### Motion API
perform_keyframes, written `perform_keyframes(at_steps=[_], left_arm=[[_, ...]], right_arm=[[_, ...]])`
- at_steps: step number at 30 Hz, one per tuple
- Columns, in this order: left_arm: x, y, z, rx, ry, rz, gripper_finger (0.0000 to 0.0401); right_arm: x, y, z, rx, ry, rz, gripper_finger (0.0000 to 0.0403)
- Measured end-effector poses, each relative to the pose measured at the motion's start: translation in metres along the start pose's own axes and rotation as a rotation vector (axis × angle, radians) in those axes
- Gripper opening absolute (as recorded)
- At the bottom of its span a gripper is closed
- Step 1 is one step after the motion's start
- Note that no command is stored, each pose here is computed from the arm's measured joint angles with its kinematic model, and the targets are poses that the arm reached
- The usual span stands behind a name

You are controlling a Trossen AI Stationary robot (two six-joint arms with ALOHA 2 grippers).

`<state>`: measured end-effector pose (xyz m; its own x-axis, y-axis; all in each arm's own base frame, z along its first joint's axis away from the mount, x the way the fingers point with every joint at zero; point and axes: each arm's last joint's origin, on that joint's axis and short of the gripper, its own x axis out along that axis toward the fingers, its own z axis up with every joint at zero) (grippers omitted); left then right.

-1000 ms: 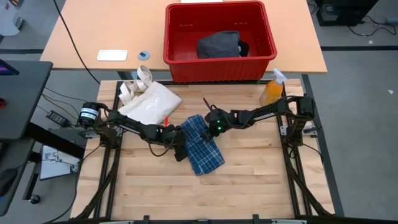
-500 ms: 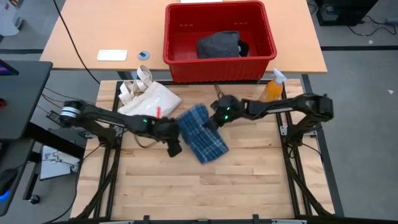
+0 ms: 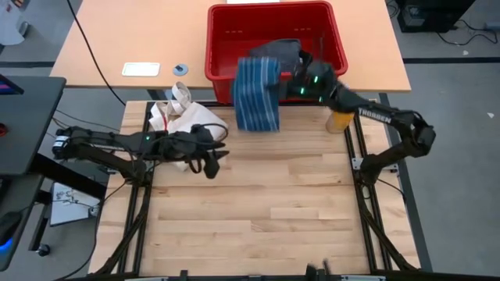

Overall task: Fold Laundry from Bin
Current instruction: Put the blue shorts into the red organizer bin

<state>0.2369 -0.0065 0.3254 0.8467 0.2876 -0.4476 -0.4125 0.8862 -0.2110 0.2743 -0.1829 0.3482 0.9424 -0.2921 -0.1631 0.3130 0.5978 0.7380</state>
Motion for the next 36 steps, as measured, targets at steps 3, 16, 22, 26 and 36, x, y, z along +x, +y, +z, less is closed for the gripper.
perform_keyframes(at_steps=[3,16,22,26,36], left_arm=[[0.002,0.003,0.002,-0.008,-0.008,0.015,0.0153],[0.006,0.01,0.003,0.074,-0.003,0.046,0.0153],[0.005,0.011,0.0,0.091,0.026,0.057,0.0153],[0.006,0.013,-0.002,0.11,0.049,0.069,0.0153],[0.008,0.023,0.001,0.11,0.058,0.11,0.0153]], right_arm=[[0.001,-0.005,0.042,-0.005,-0.071,-0.001,0.002],[0.037,-0.089,0.181,0.04,-0.304,-0.154,0.002],[0.045,-0.185,0.172,0.254,-0.11,-0.36,0.0077],[0.04,-0.213,0.168,0.359,0.023,-0.286,0.0162],[0.0,-0.179,0.178,0.274,-0.046,-0.542,0.0278]])
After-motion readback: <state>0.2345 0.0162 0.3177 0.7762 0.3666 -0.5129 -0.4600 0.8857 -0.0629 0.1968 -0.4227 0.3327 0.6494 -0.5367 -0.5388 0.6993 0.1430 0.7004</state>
